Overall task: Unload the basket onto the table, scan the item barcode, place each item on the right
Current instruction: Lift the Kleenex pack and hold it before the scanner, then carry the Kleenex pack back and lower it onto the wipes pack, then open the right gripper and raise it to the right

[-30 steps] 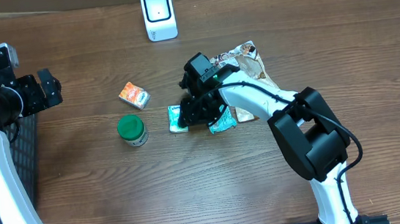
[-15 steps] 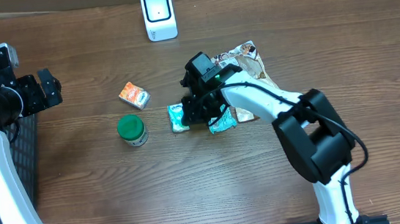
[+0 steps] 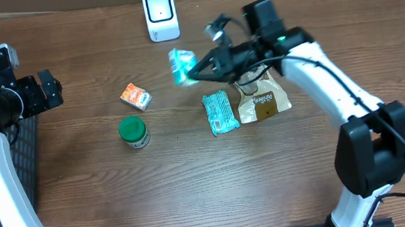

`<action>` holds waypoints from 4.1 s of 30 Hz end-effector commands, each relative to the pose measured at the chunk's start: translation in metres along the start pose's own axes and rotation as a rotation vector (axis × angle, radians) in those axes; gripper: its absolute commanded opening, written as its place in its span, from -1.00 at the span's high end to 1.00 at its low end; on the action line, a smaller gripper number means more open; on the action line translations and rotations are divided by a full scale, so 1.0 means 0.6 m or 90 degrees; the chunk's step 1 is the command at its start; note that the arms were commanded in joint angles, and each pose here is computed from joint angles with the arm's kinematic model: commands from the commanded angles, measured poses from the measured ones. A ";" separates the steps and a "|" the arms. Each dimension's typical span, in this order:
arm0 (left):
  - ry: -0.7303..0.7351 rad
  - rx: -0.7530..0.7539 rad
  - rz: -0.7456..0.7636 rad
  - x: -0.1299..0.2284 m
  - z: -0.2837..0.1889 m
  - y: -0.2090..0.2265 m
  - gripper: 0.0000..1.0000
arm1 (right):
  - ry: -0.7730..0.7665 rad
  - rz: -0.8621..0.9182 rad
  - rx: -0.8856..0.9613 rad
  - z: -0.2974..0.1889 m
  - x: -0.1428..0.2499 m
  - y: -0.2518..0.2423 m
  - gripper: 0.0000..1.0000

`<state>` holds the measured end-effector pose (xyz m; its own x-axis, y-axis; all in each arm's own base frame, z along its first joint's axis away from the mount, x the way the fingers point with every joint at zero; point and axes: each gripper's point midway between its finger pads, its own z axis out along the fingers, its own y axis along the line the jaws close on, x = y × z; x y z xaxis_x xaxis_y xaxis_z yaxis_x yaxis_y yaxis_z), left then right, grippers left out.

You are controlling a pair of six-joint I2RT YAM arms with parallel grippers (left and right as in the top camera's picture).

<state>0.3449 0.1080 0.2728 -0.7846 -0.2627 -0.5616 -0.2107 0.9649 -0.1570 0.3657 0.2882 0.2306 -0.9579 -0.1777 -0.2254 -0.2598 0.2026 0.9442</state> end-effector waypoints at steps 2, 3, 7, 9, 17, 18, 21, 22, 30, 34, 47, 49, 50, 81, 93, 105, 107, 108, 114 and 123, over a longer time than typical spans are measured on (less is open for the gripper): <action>-0.001 0.008 0.010 -0.002 0.002 -0.004 -0.99 | 0.016 -0.015 -0.112 -0.043 0.003 0.055 0.92; -0.001 0.008 0.010 -0.002 0.002 -0.004 -0.99 | 0.011 -0.013 -0.111 -0.049 0.000 0.053 0.92; -0.001 0.008 0.010 -0.002 0.002 -0.004 -0.99 | -0.012 -0.005 -0.073 -0.054 -0.011 0.034 0.92; -0.001 0.008 0.010 -0.002 0.002 -0.004 -0.99 | -0.048 0.037 0.014 -0.050 -0.026 -0.005 0.93; -0.001 0.008 0.010 -0.002 0.002 -0.004 -0.99 | -0.176 0.066 0.421 -0.057 -0.072 -0.121 0.93; -0.001 0.008 0.010 -0.002 0.002 -0.004 -0.99 | -0.186 0.058 0.457 -0.061 -0.081 -0.120 0.92; -0.001 0.008 0.010 -0.002 0.002 -0.004 -0.99 | -0.222 0.003 0.557 -0.075 -0.119 -0.095 0.93; -0.001 0.008 0.010 -0.002 0.002 -0.004 -0.99 | -0.236 -0.016 0.590 -0.079 -0.134 -0.087 0.93; -0.001 0.008 0.010 -0.002 0.002 -0.004 -0.99 | -0.308 -0.340 0.809 -0.085 -0.267 -0.055 0.93; -0.001 0.008 0.010 -0.002 0.002 -0.004 -0.99 | -0.299 -0.504 0.918 -0.071 -0.320 -0.072 0.92; -0.001 0.008 0.010 -0.002 0.002 -0.004 -0.99 | -0.146 -0.851 1.118 0.001 -0.404 -0.213 0.92; -0.001 0.008 0.010 -0.002 0.002 -0.004 -0.99 | -0.133 -0.852 1.116 0.014 -0.399 -0.235 0.92; -0.001 0.008 0.010 -0.002 0.002 -0.004 -0.99 | -0.128 -0.852 1.115 0.019 -0.397 -0.244 0.92; -0.001 0.008 0.010 -0.002 0.002 -0.004 -0.99 | -0.322 -0.613 0.783 0.040 -0.346 -0.051 0.92; -0.001 0.008 0.010 -0.002 0.002 -0.004 -0.99 | -0.159 0.058 0.710 -0.164 -0.064 -0.067 0.92; -0.001 0.008 0.010 -0.002 0.002 -0.004 -0.99 | 0.005 0.238 0.734 -0.185 0.079 -0.276 0.79; -0.001 0.008 0.010 -0.002 0.002 -0.004 -0.99 | 0.010 0.242 0.735 -0.186 0.086 -0.285 0.60; -0.001 0.008 0.010 -0.002 0.002 -0.004 -0.99 | 0.009 0.244 0.741 -0.190 0.087 -0.288 0.38; -0.001 0.008 0.010 -0.002 0.002 -0.004 -0.99 | -0.009 0.242 0.753 -0.207 0.076 -0.285 -0.13; -0.001 0.008 0.010 -0.002 0.002 -0.004 -0.99 | -0.047 0.213 0.735 -0.240 0.042 -0.205 -0.14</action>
<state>0.3450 0.1081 0.2726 -0.7848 -0.2628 -0.5613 -0.2107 0.9648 -0.1571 0.3804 0.1171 0.1064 -0.9924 0.1182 0.0335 0.1221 0.9801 0.1564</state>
